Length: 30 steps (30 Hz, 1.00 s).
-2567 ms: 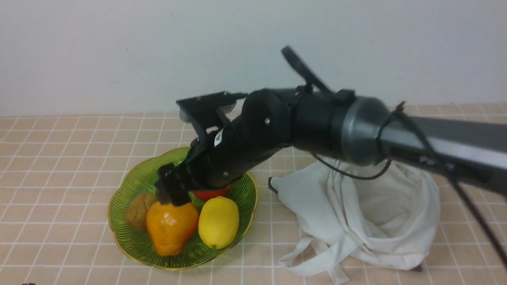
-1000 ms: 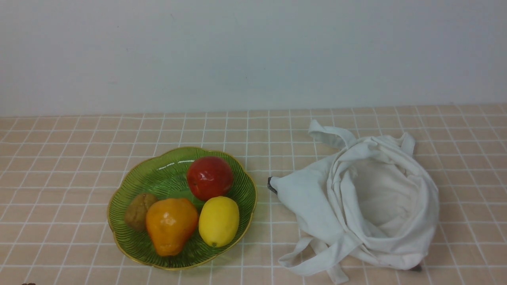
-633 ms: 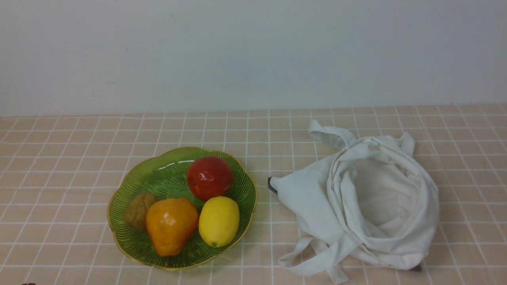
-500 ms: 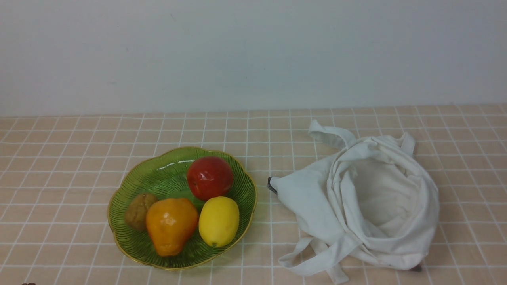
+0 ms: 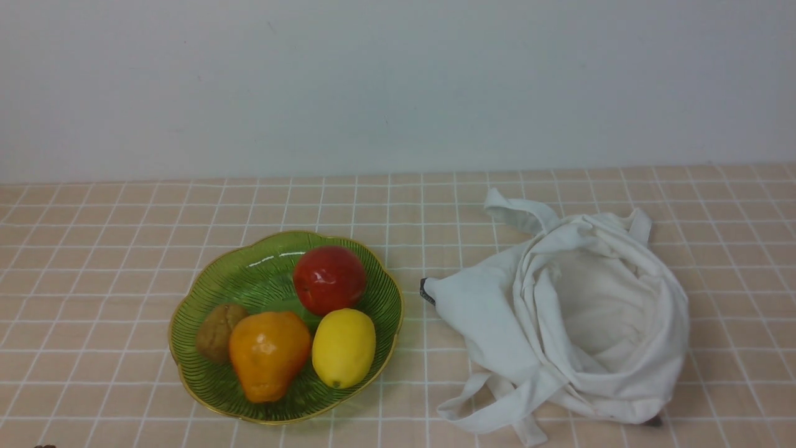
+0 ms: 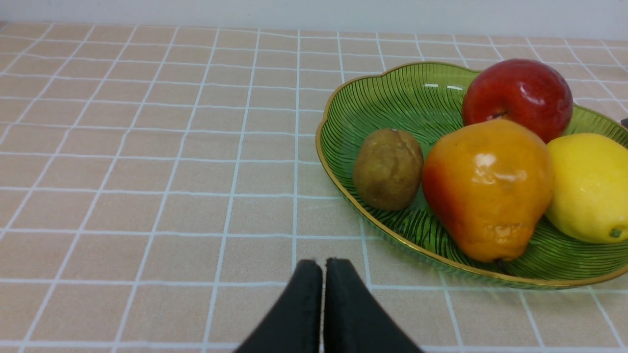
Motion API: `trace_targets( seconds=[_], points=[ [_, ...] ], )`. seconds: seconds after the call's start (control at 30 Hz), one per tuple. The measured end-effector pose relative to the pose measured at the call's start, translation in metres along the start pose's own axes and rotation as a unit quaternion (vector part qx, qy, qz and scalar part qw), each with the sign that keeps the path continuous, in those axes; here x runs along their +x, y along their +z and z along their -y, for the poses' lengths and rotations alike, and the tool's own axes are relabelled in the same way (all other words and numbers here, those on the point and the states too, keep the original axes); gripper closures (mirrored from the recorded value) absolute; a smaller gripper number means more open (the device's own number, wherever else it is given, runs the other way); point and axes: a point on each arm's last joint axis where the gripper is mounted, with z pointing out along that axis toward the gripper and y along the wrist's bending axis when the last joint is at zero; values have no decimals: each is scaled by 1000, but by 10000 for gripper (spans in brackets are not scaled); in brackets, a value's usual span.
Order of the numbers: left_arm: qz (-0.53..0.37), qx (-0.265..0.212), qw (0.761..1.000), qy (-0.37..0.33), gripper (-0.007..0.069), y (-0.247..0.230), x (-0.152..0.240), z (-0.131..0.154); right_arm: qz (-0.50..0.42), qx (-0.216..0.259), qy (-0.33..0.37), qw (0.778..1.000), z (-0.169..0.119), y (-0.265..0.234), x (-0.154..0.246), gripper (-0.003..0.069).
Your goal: Take the fruit out of the bag on the brown coffee tablecloth and place them on the plate.
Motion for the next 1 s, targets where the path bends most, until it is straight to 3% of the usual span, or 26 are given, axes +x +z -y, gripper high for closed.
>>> trace_targets(
  seconds=[0.03,0.13,1.0],
  points=[
    [0,0,1000,0,633,0,0,0,2,3,0,1000,0,0,0,672],
    [0,0,1000,0,633,0,0,0,-83,32,7,996,1,4,48,672],
    [0,0,1000,0,633,0,0,0,-88,33,11,996,1,4,49,672]
  ],
)
